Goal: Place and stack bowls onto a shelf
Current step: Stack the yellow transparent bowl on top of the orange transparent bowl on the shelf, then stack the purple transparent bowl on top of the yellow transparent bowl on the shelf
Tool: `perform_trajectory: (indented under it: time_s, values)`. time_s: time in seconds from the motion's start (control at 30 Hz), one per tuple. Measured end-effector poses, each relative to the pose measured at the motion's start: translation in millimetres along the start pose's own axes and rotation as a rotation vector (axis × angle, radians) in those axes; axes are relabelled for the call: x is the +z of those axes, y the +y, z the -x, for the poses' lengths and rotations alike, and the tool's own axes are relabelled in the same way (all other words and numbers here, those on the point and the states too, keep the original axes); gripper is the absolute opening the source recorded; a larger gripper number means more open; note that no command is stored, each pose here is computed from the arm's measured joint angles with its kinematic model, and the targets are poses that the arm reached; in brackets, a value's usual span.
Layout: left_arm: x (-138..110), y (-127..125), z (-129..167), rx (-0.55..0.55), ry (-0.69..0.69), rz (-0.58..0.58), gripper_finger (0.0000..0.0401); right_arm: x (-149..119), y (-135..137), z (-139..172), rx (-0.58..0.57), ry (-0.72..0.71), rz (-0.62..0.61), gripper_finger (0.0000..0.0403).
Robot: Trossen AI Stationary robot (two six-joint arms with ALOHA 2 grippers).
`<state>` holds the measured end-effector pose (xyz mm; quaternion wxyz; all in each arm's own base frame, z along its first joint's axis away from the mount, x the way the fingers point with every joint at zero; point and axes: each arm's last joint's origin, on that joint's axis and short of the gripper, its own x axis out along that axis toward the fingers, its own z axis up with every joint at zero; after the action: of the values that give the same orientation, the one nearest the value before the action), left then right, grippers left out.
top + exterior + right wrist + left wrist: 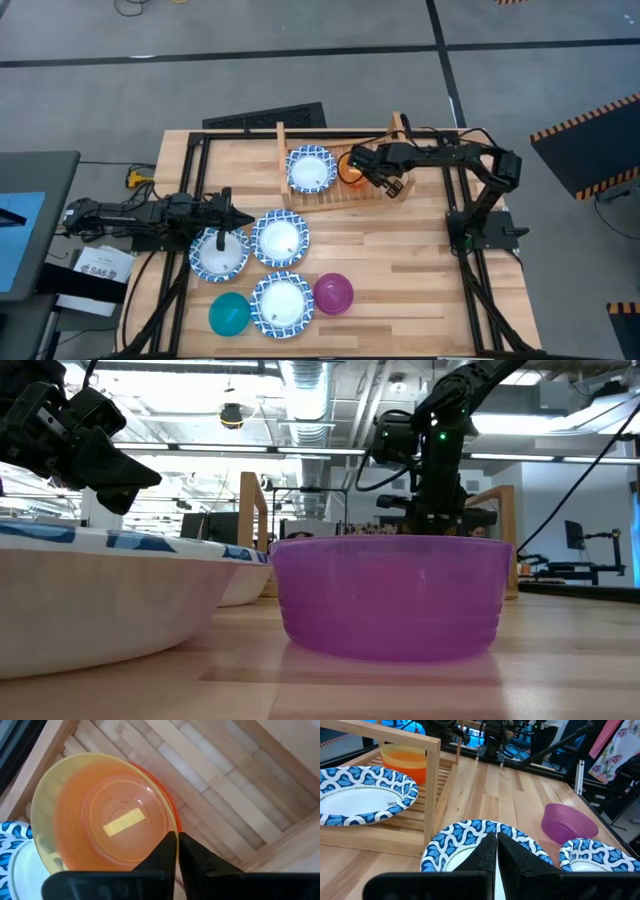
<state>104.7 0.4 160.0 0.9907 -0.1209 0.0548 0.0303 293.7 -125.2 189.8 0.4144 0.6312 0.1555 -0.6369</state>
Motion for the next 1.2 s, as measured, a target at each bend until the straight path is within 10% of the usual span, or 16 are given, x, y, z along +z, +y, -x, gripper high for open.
perform_trajectory:
  time_s: [0.77,1.2]
  values:
    - [0.0,0.0,0.0,0.000,0.000,0.000,0.0000,18.6,1.6,26.7,0.075,-0.026,0.127,0.0166]
    - [0.0,0.0,0.0,0.000,0.000,0.000,0.0000,2.9,5.8,30.9,0.166,-0.015,0.285,0.0072]
